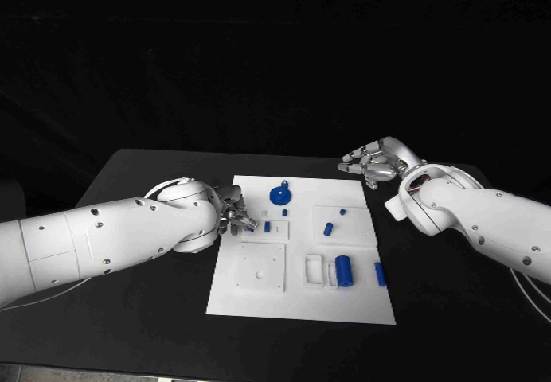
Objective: Assemble the parts on the task board
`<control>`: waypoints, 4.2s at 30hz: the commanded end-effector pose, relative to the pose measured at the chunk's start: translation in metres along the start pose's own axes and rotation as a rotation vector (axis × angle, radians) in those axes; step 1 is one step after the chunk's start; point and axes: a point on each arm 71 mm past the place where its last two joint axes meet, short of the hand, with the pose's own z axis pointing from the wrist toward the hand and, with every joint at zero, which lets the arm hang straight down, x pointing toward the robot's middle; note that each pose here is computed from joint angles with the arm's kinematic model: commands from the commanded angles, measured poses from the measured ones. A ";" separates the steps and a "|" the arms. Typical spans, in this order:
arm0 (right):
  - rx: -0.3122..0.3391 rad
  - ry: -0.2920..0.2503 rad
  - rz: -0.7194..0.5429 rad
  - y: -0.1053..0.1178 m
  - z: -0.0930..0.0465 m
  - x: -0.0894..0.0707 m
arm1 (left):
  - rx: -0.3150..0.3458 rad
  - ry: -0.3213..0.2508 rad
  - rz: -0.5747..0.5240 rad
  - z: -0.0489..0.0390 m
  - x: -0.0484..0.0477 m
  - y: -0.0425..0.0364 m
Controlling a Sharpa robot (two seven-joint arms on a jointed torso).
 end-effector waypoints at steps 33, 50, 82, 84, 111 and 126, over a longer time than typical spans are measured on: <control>-0.012 0.014 0.001 0.001 -0.001 0.002 | -0.020 0.053 0.014 0.0053 0.0121 0.0036; -0.012 0.013 0.001 0.001 0.000 0.002 | -0.025 0.038 0.005 0.0066 0.0102 0.0056; -0.010 0.014 0.002 0.000 -0.001 0.003 | -0.012 -0.010 -0.046 0.0018 0.0065 0.0123; -0.010 0.014 0.002 0.000 -0.001 0.003 | -0.012 -0.013 -0.049 0.0014 0.0062 0.0131; -0.005 0.007 0.000 -0.005 -0.002 0.001 | 0.286 -0.266 -0.140 -0.0369 -0.0214 0.0202; -0.002 0.011 0.002 -0.007 -0.003 0.003 | 0.418 -0.344 0.126 -0.0354 -0.0182 0.0004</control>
